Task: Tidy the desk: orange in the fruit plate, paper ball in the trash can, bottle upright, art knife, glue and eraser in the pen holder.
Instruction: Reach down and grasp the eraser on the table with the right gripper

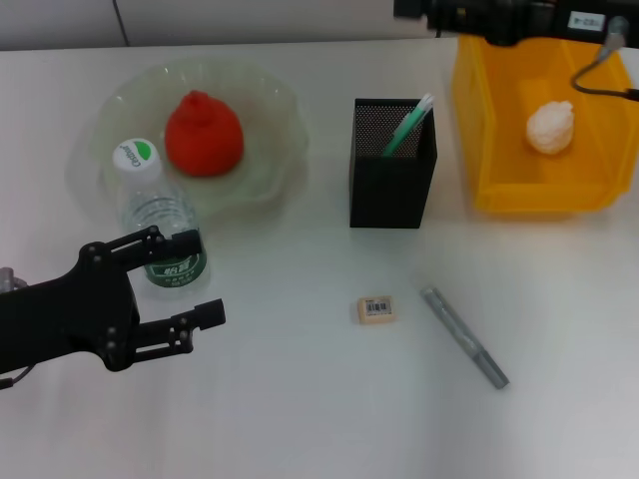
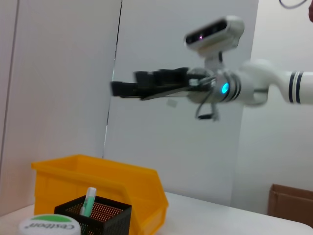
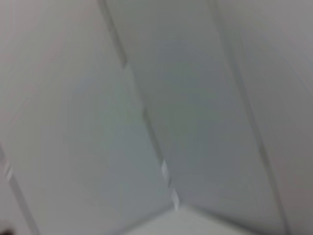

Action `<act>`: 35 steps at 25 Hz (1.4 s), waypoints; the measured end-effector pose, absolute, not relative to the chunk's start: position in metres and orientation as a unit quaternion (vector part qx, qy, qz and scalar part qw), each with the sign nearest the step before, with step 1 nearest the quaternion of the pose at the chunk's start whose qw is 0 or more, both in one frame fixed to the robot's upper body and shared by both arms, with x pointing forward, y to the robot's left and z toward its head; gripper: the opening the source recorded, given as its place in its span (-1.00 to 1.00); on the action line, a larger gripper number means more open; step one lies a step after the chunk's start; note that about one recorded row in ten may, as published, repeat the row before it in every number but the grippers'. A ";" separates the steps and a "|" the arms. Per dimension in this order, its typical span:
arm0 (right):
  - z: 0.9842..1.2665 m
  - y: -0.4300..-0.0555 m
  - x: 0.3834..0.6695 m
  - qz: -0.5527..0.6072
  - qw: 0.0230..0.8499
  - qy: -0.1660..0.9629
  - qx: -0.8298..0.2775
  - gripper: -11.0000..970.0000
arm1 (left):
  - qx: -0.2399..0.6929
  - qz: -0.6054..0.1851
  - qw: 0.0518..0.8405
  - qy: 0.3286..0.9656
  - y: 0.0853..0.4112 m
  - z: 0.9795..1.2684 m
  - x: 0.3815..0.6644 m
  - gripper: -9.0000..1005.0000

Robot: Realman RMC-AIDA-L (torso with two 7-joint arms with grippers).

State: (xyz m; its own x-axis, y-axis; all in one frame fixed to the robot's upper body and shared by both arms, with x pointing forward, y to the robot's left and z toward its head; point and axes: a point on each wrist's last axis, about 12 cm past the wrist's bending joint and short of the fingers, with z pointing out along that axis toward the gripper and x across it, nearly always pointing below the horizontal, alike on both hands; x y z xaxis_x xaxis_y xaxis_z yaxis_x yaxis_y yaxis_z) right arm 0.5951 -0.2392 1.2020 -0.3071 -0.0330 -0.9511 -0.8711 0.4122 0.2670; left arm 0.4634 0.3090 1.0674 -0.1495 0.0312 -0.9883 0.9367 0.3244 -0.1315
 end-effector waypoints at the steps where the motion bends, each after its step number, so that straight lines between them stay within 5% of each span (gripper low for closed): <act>1: 1.212 -0.237 0.591 0.424 0.463 0.694 -0.353 0.12 | 0.388 -0.432 0.524 0.623 0.309 1.067 0.463 0.60; 7: 1.255 -0.207 0.570 0.372 0.293 0.733 -0.488 0.16 | 0.390 -0.438 0.523 0.618 0.309 1.068 0.461 0.60; 14: 1.237 -0.159 0.570 0.254 0.148 0.787 -0.542 0.14 | 0.391 -0.443 0.523 0.615 0.308 1.069 0.461 0.60; 35: 1.148 -0.079 0.572 0.078 0.121 0.746 -0.651 0.13 | 0.388 -0.443 0.522 0.617 0.306 1.069 0.462 0.60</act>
